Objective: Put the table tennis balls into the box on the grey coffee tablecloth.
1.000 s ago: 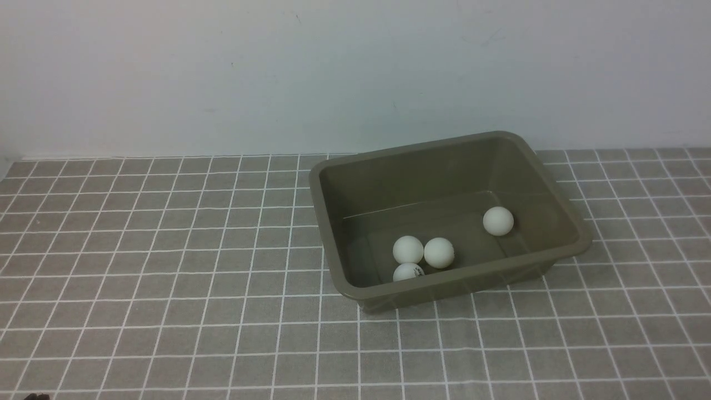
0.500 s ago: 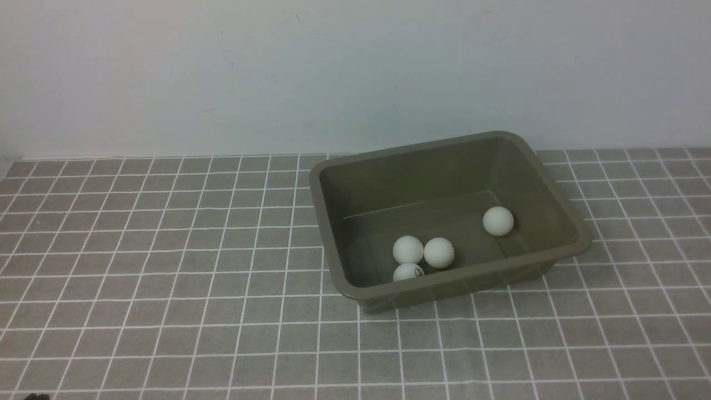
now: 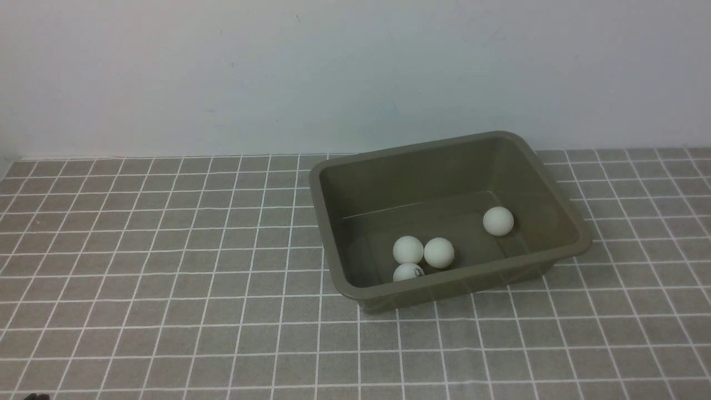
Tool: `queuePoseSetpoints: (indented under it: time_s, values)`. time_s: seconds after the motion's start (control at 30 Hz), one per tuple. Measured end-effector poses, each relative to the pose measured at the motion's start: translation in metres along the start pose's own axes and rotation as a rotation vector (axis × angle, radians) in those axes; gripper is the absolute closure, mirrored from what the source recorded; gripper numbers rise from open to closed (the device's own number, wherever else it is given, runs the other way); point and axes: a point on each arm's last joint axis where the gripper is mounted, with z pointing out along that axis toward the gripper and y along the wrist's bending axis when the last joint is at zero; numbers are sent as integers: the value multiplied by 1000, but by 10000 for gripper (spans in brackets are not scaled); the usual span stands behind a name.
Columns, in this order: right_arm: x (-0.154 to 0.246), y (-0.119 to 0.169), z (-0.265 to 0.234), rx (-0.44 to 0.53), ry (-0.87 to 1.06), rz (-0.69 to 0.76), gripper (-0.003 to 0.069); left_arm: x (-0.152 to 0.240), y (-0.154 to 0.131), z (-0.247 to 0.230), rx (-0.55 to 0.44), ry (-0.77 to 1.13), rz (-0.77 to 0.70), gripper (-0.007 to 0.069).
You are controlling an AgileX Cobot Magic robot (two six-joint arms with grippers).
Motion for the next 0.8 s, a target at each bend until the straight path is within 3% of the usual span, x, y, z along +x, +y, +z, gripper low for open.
queuePoseSetpoints:
  time_s: [0.8]
  values:
    - [0,2,0,-24,-2,107,672,0,0,0,0,0,0,630]
